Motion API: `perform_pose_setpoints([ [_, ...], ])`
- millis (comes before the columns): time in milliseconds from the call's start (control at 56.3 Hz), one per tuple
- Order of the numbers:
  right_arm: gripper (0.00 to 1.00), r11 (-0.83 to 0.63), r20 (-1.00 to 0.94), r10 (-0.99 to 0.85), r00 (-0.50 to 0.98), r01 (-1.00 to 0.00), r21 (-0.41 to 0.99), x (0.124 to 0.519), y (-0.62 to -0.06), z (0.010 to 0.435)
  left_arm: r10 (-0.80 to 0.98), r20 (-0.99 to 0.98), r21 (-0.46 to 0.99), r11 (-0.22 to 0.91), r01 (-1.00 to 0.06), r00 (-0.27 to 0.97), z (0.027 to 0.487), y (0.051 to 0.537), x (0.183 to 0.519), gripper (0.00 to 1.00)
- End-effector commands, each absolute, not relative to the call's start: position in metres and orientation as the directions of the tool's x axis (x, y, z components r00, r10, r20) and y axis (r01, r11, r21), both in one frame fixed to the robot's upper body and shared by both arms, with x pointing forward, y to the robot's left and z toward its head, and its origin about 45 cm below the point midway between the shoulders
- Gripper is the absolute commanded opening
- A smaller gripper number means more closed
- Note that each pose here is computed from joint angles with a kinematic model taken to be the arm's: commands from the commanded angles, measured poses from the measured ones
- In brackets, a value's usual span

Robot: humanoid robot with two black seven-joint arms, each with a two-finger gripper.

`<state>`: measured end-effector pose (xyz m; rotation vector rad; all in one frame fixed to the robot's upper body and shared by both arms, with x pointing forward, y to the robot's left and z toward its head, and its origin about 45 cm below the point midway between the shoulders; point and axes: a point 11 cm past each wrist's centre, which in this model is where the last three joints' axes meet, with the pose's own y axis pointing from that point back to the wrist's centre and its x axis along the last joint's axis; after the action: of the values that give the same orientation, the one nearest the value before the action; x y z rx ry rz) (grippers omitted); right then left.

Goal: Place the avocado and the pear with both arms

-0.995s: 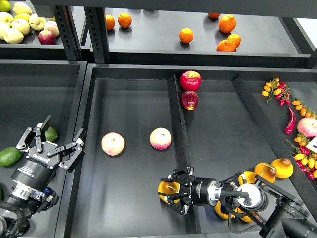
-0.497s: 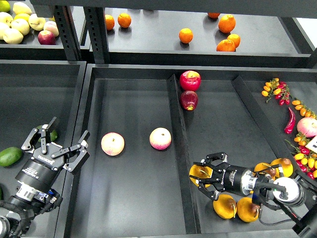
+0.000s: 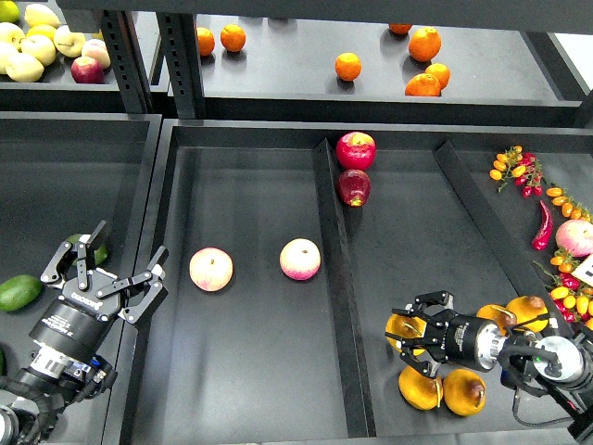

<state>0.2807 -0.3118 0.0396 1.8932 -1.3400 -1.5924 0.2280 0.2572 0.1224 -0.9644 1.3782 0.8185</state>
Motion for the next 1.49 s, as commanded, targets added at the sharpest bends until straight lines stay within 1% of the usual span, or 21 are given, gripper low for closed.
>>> perform_pose_setpoints([
  [0, 0.12, -0.500, -0.585, -0.808, -0.071, -0.443, 0.744, 0.281, -0.316, 0.036, -0.074, -0.996, -0.075, 0.408, -0.910, 0.049, 0.122, 0.257, 0.228, 0.99],
  [355, 0.16, -0.491, -0.585, -0.805, -0.100, -0.440, 0.752, 0.280, -0.312, 0.023, -0.074, -0.996, -0.075, 0.408, -0.910, 0.049, 0.122, 0.257, 0.228, 0.99],
  [586, 0.20, -0.486, -0.581, -0.806, -0.112, -0.436, 0.758, 0.277, -0.314, 0.018, -0.074, -0.996, -0.075, 0.408, -0.910, 0.049, 0.122, 0.257, 0.228, 0.99],
  [675, 0.23, -0.482, -0.580, -0.806, -0.117, -0.436, 0.760, 0.277, -0.315, 0.017, -0.074, -0.996, -0.075, 0.408, -0.910, 0.049, 0.122, 0.257, 0.228, 0.99],
  [781, 0.33, -0.482, -0.578, -0.807, -0.117, -0.436, 0.760, 0.278, -0.315, 0.017, -0.074, -0.996, -0.075, 0.408, -0.910, 0.049, 0.122, 0.257, 0.228, 0.99],
  [870, 0.38, -0.480, -0.578, -0.808, -0.118, -0.438, 0.760, 0.278, -0.316, 0.018, -0.074, -0.996, -0.075, 0.408, -0.910, 0.049, 0.122, 0.257, 0.228, 0.99],
  [959, 0.47, -0.478, -0.580, -0.806, -0.121, -0.446, 0.757, 0.280, -0.318, 0.020, -0.074, -0.996, -0.075, 0.408, -0.910, 0.049, 0.122, 0.257, 0.228, 0.99],
  [1048, 0.51, -0.476, -0.585, -0.801, -0.127, -0.459, 0.750, 0.282, -0.319, 0.022, -0.074, -0.996, -0.075, 0.408, -0.910, 0.049, 0.122, 0.257, 0.228, 0.99],
  [1101, 0.56, -0.475, -0.587, -0.799, -0.129, -0.464, 0.748, 0.283, -0.320, 0.023, -0.074, -0.996, -0.075, 0.408, -0.910, 0.049, 0.122, 0.257, 0.228, 0.99],
  [1243, 0.59, -0.476, -0.588, -0.799, -0.129, -0.463, 0.748, 0.283, -0.319, 0.022, -0.074, -0.996, -0.075, 0.408, -0.910, 0.049, 0.122, 0.257, 0.228, 0.99],
  [1314, 0.65, -0.480, -0.596, -0.792, -0.129, -0.470, 0.740, 0.285, -0.318, 0.025, -0.074, -0.996, -0.075, 0.408, -0.910, 0.049, 0.122, 0.257, 0.228, 0.99],
  [1350, 0.67, -0.483, -0.606, -0.784, -0.133, -0.483, 0.731, 0.288, -0.317, 0.027, -0.074, -0.996, -0.074, 0.407, -0.910, 0.047, 0.122, 0.257, 0.228, 0.99],
  [1421, 0.68, -0.491, -0.638, -0.757, -0.138, -0.524, 0.696, 0.299, -0.315, 0.037, -0.074, -0.996, -0.074, 0.407, -0.910, 0.047, 0.122, 0.257, 0.228, 0.99],
  [1474, 0.68, -0.513, -0.687, -0.714, -0.140, -0.564, 0.648, 0.310, -0.303, 0.046, -0.074, -0.996, -0.074, 0.407, -0.910, 0.047, 0.122, 0.257, 0.228, 0.99],
])
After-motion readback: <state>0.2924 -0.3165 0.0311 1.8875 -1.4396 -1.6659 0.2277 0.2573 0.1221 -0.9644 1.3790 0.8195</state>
